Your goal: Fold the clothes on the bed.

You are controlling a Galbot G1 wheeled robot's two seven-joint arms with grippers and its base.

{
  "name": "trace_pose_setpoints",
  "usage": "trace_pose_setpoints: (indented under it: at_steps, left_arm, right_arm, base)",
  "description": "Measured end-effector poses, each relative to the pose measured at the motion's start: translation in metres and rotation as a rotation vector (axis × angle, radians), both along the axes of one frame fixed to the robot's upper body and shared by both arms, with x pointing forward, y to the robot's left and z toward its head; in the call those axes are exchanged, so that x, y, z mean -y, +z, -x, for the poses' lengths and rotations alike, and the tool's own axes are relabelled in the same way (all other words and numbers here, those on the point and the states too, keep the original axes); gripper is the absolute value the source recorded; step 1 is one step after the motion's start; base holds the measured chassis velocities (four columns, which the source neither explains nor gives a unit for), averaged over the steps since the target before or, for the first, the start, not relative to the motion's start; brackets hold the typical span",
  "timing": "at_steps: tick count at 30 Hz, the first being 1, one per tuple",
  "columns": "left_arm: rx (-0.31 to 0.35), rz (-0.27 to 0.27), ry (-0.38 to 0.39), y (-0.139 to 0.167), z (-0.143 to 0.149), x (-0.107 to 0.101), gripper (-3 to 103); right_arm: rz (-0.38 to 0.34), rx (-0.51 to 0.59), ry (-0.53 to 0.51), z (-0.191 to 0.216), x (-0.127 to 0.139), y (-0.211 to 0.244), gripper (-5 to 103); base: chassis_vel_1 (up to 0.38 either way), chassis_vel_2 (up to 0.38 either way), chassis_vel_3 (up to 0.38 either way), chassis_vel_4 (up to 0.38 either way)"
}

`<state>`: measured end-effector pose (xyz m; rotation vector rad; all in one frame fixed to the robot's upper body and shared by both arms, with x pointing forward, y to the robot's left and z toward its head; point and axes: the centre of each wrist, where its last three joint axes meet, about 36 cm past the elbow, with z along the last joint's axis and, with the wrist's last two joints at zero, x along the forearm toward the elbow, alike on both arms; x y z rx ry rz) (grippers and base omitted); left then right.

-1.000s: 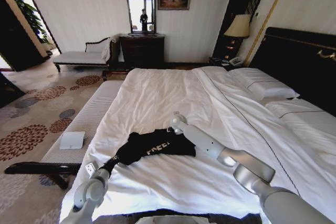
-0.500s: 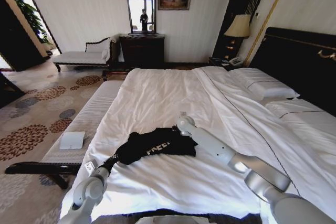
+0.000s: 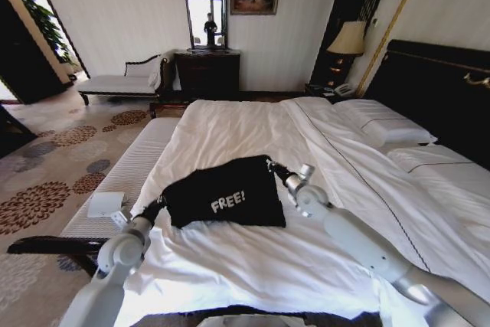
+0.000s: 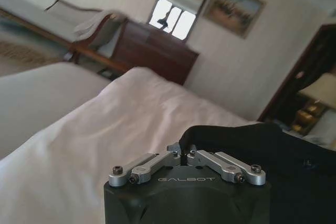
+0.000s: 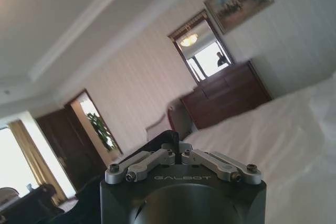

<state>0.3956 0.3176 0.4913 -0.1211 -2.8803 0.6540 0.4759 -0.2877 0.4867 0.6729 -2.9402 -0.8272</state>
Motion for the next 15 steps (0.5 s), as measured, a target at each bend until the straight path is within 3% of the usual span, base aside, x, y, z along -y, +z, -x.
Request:
trace_pose_setpoints:
  at_steps: [1,3,6,8,11,12,15]
  left_arm:
    - [0.061,-0.004,-0.032,0.018,-0.012,0.002,0]
    - [0.096,-0.007,-0.052,0.028,-0.020,0.004,0]
    - [0.207,-0.020,-0.100,0.075,-0.056,0.009,0]
    - [0.222,-0.020,-0.103,0.084,-0.061,0.009,0]
    - [0.336,-0.023,-0.125,0.148,-0.084,0.007,0]
    - [0.336,-0.023,-0.125,0.148,-0.084,0.007,0]
    - [0.413,-0.016,-0.147,0.198,-0.085,0.003,0]
  right_arm:
    - [-0.006,0.040,0.013,0.013,0.011,0.012,1]
    - [-0.001,0.066,0.018,0.019,0.018,0.020,1]
    - [0.026,0.177,0.018,0.032,0.039,0.059,1]
    - [0.027,0.197,0.016,0.033,0.041,0.067,1]
    - [0.023,0.333,0.009,0.038,0.046,0.120,1]
    - [0.023,0.333,0.009,0.038,0.046,0.120,1]
    - [0.008,0.461,0.027,0.043,0.038,0.176,1]
  base:
    - [0.000,0.000,0.000,0.000]
    - [0.000,0.000,0.000,0.000]
    - [0.000,0.000,0.000,0.000]
    - [0.000,0.000,0.000,0.000]
    - [0.000,0.000,0.000,0.000]
    - [0.000,0.000,0.000,0.000]
    - [0.000,0.000,0.000,0.000]
